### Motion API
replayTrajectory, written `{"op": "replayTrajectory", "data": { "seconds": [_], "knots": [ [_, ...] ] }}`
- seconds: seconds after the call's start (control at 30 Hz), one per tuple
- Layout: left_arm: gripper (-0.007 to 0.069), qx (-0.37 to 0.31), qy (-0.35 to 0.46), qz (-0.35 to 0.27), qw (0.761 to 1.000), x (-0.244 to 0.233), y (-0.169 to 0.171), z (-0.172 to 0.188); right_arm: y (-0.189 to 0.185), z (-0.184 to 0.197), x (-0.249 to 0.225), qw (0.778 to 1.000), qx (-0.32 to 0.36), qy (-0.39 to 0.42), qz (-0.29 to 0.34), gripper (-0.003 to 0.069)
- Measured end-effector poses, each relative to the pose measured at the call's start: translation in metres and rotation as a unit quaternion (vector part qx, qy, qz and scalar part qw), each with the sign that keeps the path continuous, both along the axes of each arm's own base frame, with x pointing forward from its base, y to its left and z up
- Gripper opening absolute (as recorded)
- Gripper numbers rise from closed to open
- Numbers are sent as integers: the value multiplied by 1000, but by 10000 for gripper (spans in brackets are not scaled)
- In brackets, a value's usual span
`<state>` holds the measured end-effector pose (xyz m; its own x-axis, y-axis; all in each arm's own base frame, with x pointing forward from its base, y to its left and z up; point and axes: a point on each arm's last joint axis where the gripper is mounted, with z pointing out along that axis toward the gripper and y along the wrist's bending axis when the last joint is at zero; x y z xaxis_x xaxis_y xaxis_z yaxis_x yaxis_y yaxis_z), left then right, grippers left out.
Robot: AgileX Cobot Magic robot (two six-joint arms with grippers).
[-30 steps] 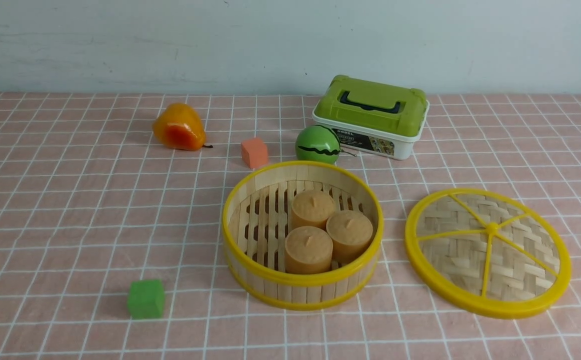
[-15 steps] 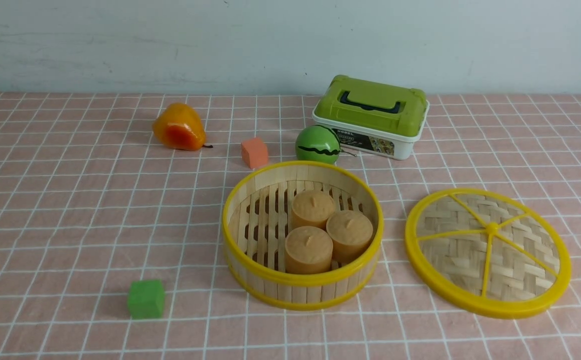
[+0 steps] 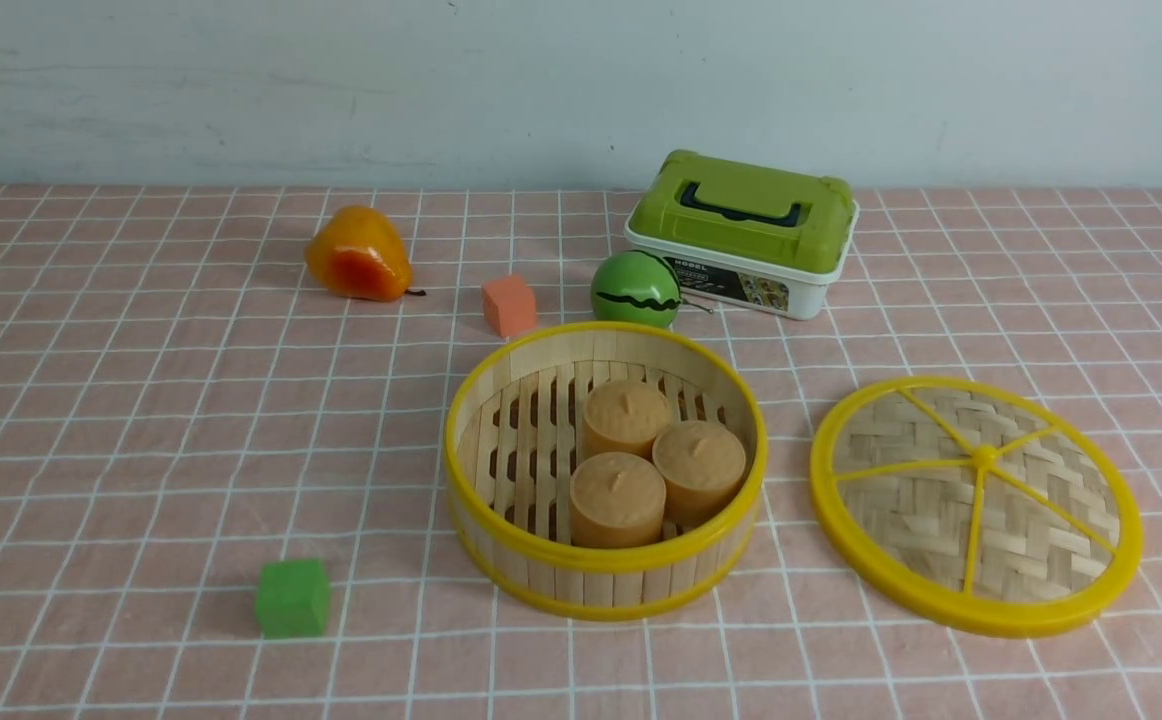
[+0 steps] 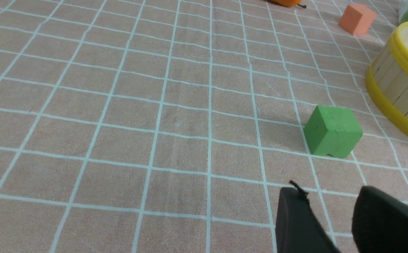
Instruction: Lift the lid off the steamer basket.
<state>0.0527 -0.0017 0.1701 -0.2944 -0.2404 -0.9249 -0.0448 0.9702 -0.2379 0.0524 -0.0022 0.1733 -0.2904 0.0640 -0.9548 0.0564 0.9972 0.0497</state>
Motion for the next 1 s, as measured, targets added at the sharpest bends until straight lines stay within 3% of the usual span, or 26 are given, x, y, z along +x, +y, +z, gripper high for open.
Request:
{"op": "replayTrajectory", "data": {
  "seconds": [1.0],
  "knots": [
    [239, 0, 0, 0, 1000, 0, 0, 0, 0, 0, 0, 1000, 0, 1, 0, 56]
  ]
}}
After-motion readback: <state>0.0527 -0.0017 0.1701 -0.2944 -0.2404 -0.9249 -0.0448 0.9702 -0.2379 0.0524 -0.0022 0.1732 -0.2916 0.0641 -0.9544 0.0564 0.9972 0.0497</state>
